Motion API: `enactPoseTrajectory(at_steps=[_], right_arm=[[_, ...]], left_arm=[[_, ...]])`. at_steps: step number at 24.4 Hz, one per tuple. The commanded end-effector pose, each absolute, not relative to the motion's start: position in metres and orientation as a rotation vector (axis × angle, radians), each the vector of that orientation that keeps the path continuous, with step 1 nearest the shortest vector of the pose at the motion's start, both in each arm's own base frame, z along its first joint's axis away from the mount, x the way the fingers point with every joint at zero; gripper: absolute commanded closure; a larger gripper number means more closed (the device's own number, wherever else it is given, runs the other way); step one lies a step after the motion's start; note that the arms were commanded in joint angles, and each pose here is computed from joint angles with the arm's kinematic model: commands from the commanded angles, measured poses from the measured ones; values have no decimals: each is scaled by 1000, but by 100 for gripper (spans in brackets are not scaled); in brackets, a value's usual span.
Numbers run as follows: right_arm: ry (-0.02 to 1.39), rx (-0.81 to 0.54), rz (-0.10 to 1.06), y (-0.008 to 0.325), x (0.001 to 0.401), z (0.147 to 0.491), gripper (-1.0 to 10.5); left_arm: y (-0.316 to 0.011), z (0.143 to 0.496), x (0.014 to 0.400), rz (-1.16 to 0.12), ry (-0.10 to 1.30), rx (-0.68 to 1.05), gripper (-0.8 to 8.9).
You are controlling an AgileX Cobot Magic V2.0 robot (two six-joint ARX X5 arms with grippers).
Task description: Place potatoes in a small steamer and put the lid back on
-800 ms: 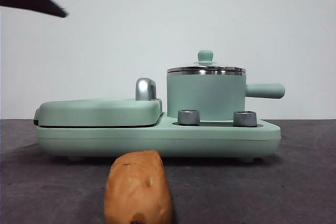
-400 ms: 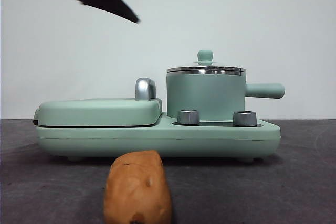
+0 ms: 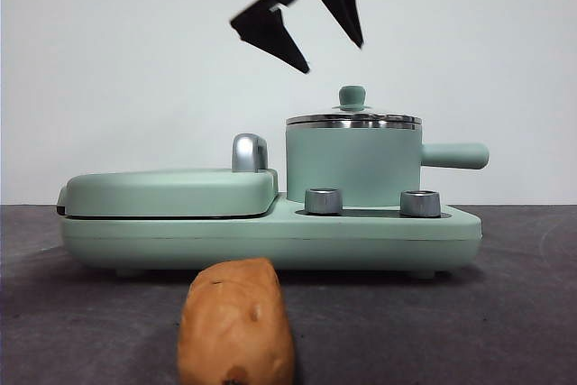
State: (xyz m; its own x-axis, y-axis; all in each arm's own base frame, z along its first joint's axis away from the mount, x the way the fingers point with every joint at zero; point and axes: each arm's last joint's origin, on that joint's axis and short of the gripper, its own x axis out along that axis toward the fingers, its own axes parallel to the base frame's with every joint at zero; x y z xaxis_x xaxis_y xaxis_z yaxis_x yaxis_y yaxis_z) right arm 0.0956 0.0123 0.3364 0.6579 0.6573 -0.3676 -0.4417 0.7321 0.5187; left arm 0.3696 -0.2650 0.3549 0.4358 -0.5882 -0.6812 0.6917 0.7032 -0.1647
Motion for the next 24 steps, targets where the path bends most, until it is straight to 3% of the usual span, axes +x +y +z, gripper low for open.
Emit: enactPoseTrajectory(at_steps=[1, 5, 11, 16, 20, 24], right_arm=[[549, 387, 652, 12, 95, 341, 419], [549, 387, 652, 12, 95, 341, 419], [549, 386, 652, 12, 95, 341, 419], [548, 386, 652, 12, 95, 341, 419], [548, 386, 652, 12, 95, 341, 419], [548, 386, 651, 12, 95, 341, 419]], left_arm=[[-280, 344, 378, -810, 783, 148, 377], [-293, 323, 387, -808, 797, 163, 378], [-303, 320, 386, -810, 743, 217, 395], [-304, 320, 385, -765, 739, 244, 571], [-305, 320, 385, -764, 736, 249, 615], [-305, 320, 385, -764, 737, 250, 789]])
